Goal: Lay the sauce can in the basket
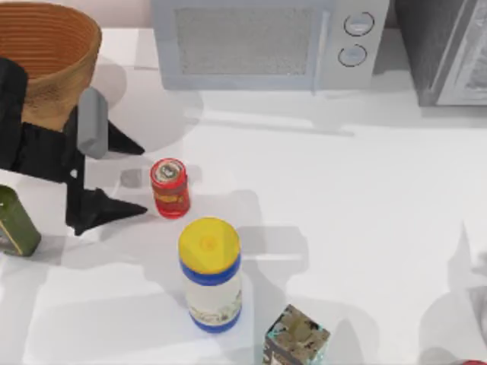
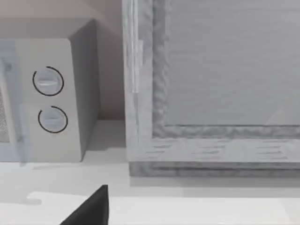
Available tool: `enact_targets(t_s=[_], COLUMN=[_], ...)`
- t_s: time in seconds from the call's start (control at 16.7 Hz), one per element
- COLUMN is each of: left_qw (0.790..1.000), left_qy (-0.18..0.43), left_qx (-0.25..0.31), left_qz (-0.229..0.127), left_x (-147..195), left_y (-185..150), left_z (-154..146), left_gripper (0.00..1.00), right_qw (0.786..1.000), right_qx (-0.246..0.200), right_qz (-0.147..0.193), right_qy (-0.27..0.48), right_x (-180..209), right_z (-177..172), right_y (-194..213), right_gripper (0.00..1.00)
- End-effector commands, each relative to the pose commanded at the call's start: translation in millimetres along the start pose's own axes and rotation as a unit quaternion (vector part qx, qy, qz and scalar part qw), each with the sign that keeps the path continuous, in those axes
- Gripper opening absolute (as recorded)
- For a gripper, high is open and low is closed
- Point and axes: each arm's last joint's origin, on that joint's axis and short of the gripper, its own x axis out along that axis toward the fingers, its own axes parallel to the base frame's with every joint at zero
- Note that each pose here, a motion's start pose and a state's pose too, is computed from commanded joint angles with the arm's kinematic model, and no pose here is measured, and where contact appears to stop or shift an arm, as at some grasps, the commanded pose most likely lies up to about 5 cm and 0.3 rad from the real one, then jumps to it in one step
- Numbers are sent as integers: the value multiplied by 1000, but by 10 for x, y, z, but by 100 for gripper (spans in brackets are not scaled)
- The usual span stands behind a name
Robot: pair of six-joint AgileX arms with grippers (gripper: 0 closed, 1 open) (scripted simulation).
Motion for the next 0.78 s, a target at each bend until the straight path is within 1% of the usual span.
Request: enact_targets(t_s=[0.3,0.42,0.6,0.78], left_qw=[1000,1000,1000,1000], left_qy=[1,0,-1,0], left_qx=[-1,1,0,0], left_qz=[2,1,1,1], left_x=[-8,35,232,497], left_y=[0,40,107,102], left_z=[0,56,126,121], left_gripper=[100,100,100,100], right_qw=[1000,1000,1000,1000], right_qx=[0,0,0,0], right_qz=[0,0,0,0], right_qy=[0,0,0,0], right_x=[0,0,0,0], right_z=[0,0,0,0], right_y=[0,0,0,0], right_gripper=[100,100,100,100])
